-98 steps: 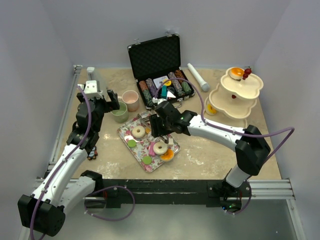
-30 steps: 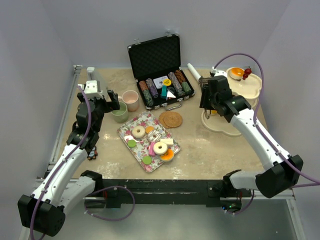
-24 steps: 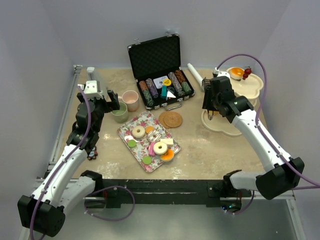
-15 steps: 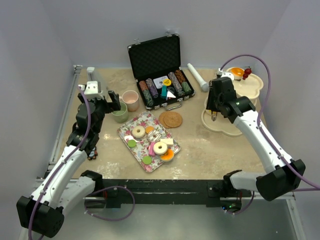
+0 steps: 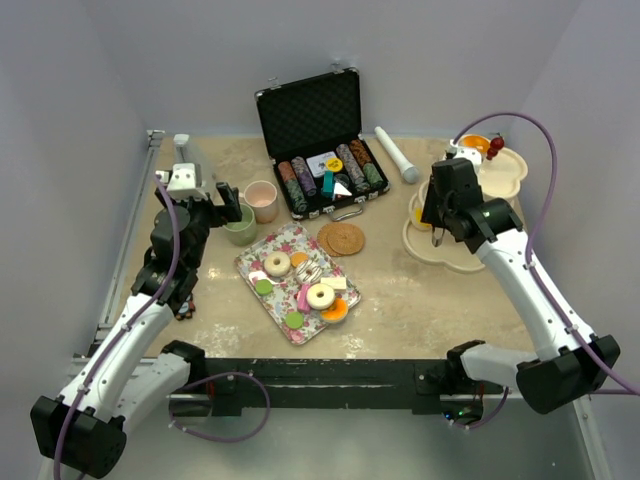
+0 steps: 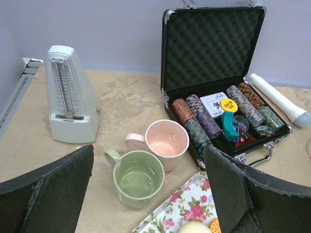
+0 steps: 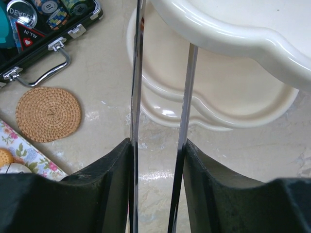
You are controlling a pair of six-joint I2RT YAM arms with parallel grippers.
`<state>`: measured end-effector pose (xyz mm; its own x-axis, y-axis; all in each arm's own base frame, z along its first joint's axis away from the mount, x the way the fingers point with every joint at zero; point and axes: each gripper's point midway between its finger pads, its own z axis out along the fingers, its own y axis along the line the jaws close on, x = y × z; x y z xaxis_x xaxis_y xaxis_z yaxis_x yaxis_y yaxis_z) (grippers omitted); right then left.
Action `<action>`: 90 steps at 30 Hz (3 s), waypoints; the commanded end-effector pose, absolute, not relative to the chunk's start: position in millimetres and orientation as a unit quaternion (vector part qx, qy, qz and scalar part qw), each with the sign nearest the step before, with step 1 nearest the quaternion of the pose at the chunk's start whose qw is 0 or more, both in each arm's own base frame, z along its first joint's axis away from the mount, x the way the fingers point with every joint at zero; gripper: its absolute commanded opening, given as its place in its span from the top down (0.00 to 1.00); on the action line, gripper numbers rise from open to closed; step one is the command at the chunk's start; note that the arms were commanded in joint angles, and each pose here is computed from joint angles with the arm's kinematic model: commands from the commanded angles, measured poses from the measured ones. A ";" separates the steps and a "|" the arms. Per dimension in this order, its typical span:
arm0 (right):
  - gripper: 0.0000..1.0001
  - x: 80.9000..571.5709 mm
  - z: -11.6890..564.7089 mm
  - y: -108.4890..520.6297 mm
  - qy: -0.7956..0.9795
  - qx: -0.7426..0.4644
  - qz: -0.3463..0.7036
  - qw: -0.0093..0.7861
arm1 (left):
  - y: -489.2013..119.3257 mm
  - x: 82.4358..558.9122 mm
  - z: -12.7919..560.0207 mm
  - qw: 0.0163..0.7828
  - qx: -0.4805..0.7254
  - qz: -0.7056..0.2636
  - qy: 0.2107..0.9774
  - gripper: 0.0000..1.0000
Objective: Serve the afternoon tea
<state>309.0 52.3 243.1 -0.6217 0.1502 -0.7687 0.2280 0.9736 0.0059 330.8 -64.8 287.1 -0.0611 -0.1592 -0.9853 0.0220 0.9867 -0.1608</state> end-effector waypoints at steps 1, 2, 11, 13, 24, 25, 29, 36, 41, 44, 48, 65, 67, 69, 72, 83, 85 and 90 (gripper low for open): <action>0.54 312.9 261.9 45.0 0.882 0.129 -0.050 0.450 | -63.8 328.2 319.5 0.713 -0.050 -0.072 0.696 0.00; 0.52 313.2 262.0 45.4 0.882 0.128 -0.050 0.450 | -63.5 328.1 320.2 0.713 -0.051 -0.072 0.695 0.00; 0.39 312.0 265.2 47.1 0.880 0.124 -0.041 0.457 | -64.3 328.8 318.2 0.712 -0.049 -0.072 0.697 0.00; 0.39 312.3 266.5 48.4 0.879 0.122 -0.037 0.459 | -64.6 329.1 318.4 0.712 -0.049 -0.073 0.697 0.00; 0.46 325.1 282.9 95.3 0.870 0.028 0.070 0.488 | -66.5 332.8 312.2 0.705 -0.047 -0.072 0.704 0.00; 0.46 326.1 282.6 100.5 0.869 0.018 0.080 0.488 | -66.8 333.6 309.6 0.703 -0.046 -0.071 0.707 0.00; 0.47 327.8 275.1 125.7 0.870 -0.024 0.117 0.478 | -67.7 335.5 306.5 0.699 -0.045 -0.070 0.710 0.00; 0.45 329.0 248.8 183.7 0.886 -0.079 0.119 0.442 | -65.5 338.7 299.5 0.692 -0.046 -0.058 0.718 0.00; 0.46 328.7 254.0 198.9 0.875 -0.099 0.152 0.448 | -66.7 341.7 294.4 0.687 -0.044 -0.056 0.724 0.00; 0.45 317.9 247.8 217.8 0.873 -0.127 0.179 0.436 | -68.4 343.4 291.3 0.683 -0.041 -0.057 0.727 0.00; 0.45 287.7 216.2 256.2 0.882 -0.164 0.210 0.389 | -69.3 345.1 287.8 0.678 -0.040 -0.057 0.731 0.00; 0.36 212.1 150.3 362.5 0.876 -0.281 0.233 0.316 | -68.2 346.3 284.4 0.674 -0.040 -0.050 0.736 0.00; 0.35 211.4 149.7 362.6 0.877 -0.282 0.229 0.316 | -68.5 346.4 285.9 0.675 -0.040 -0.051 0.735 0.00; 0.34 209.4 148.3 362.9 0.877 -0.284 0.224 0.314 | -69.0 346.3 285.1 0.674 -0.038 -0.052 0.735 0.00; 0.34 205.1 145.5 363.9 0.878 -0.291 0.220 0.310 | -69.3 346.5 285.0 0.674 -0.038 -0.053 0.736 0.00; 0.36 196.6 129.5 361.0 0.886 -0.308 0.182 0.295 | -69.9 346.5 285.4 0.674 -0.037 -0.054 0.736 0.00; 0.36 196.3 125.2 357.7 0.889 -0.307 0.174 0.291 | -70.1 346.4 285.4 0.674 -0.036 -0.054 0.736 0.00; 0.38 195.3 118.8 353.1 0.893 -0.309 0.157 0.289 | -70.2 346.4 285.8 0.674 -0.037 -0.055 0.736 0.00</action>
